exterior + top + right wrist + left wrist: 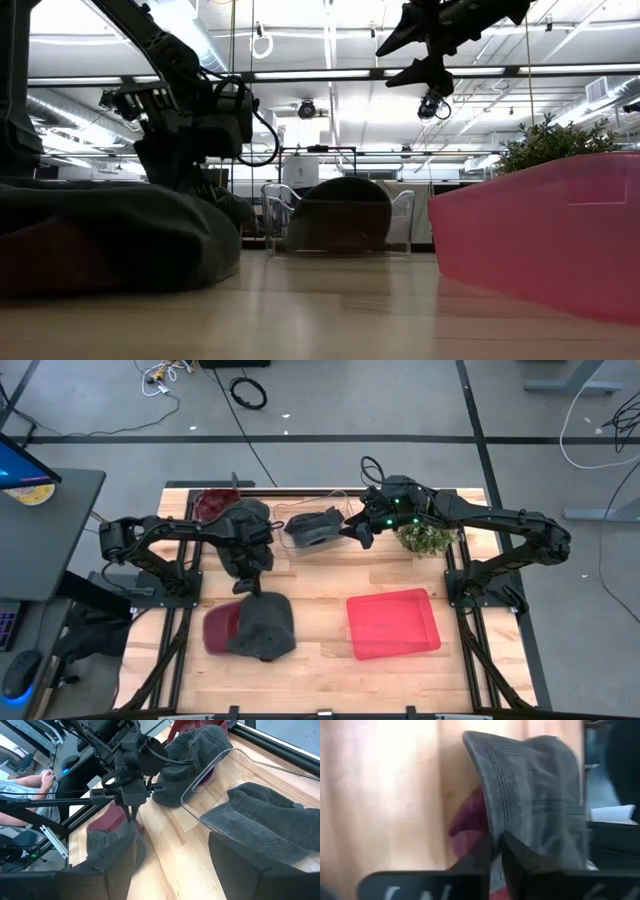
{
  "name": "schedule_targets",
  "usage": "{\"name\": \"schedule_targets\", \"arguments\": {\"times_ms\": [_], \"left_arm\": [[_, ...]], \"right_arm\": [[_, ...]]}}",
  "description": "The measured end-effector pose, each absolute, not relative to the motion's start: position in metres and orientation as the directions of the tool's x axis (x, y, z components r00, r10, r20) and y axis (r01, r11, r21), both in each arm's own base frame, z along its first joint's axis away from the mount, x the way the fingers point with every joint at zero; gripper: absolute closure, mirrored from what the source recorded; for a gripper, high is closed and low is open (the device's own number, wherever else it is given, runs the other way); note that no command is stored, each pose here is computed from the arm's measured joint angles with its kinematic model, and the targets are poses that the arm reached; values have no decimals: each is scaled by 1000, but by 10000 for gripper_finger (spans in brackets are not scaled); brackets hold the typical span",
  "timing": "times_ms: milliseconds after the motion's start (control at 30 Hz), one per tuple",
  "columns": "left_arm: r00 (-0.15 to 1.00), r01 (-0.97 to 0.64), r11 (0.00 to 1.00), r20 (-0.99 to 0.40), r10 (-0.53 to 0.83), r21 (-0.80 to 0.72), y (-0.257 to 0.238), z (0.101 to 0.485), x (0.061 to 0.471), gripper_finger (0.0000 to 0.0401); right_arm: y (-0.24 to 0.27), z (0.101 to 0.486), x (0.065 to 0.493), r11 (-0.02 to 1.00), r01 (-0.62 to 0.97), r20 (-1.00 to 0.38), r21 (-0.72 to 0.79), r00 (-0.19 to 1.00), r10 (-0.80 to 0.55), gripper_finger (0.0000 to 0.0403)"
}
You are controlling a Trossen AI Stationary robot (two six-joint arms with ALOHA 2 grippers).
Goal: Pick & Place hat
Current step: Put the bottom black cap into the transparent bin
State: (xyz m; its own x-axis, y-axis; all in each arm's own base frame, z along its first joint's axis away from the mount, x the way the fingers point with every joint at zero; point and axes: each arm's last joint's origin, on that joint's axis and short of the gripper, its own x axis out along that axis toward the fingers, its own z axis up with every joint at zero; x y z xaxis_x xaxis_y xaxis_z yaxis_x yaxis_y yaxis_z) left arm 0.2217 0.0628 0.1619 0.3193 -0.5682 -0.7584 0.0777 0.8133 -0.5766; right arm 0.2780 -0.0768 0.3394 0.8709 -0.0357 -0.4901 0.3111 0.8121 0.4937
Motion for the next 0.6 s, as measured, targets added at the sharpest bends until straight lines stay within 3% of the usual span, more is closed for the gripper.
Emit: {"name": "schedule_targets", "arguments": {"times_ms": [233, 600], "left_arm": [[319, 87, 803, -747, -583, -589, 66, 186, 232, 388], [321, 194, 813, -748, -581, -549, 72, 269, 247, 392]], "right_arm": [[-77, 339, 278, 812, 311, -490, 493, 871, -36, 152], [-77, 339, 278, 816, 308, -490, 489, 871, -35, 152]]}}
